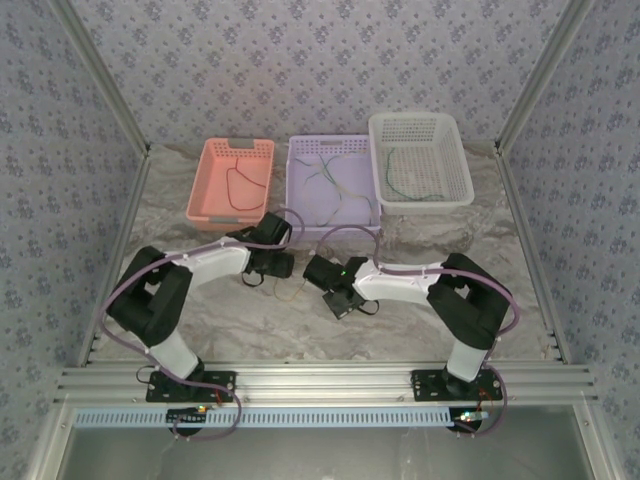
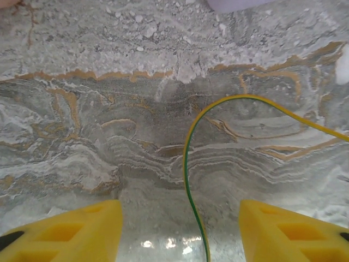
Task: Untangle the cables
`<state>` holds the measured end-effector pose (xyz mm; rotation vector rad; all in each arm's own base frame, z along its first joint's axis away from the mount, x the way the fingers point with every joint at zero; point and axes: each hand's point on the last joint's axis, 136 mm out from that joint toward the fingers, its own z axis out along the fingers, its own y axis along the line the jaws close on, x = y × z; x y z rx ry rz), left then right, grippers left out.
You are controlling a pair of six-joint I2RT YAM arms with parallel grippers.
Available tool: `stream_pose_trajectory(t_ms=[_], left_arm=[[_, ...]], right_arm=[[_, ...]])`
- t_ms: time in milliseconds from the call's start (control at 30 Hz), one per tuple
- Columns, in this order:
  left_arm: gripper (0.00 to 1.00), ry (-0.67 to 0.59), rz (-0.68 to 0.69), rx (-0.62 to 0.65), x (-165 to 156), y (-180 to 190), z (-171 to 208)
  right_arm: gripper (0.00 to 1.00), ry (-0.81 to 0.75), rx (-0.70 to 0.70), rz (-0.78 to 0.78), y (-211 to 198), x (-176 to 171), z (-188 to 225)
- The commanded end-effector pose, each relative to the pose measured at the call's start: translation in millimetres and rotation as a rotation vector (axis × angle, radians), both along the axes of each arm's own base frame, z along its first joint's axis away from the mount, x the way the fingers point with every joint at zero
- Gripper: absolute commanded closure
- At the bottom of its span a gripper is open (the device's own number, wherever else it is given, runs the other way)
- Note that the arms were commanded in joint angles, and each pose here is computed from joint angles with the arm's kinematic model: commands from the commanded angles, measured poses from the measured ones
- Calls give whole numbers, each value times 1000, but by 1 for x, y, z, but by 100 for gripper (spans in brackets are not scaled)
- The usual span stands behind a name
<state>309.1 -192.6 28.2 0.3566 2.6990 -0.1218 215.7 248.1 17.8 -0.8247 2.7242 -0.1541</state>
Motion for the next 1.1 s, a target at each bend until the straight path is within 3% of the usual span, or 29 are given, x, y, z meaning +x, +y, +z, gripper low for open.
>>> stream_pose_trajectory(t_ms=[0, 133, 167, 233, 267, 367, 533, 667, 900, 1067], left_arm=[[47, -62, 2, -18, 17, -10, 4], [63, -63, 34, -39, 24, -16, -6], [71, -60, 44, -39, 24, -16, -10], [95, -64, 70, -48, 25, -15, -15], [100, -74, 86, -54, 25, -14, -14], [100, -165, 143, -102, 20, -5, 18], [100, -377, 218, -309, 9, 14, 144], [100, -440, 220, -491, 17, 25, 232], [100, -552, 225, -784, 71, 58, 375], [100, -577, 166, -965, 114, 48, 434]], right_arm=[[100, 19, -56, -3, -20, -6, -4], [100, 20, -49, -3, -22, -8, -2], [100, 19, -47, 0, -21, -8, -1], [100, 22, -47, 3, -23, -10, 0], [100, 20, -45, 5, -24, -11, 1], [100, 14, -36, 29, -24, -16, 6], [100, -19, 33, 103, -15, -25, 25], [100, -81, 63, 195, 1, -27, 48], [100, -172, 105, 422, 37, -51, 70], [100, -203, 93, 513, 50, -64, 70]])
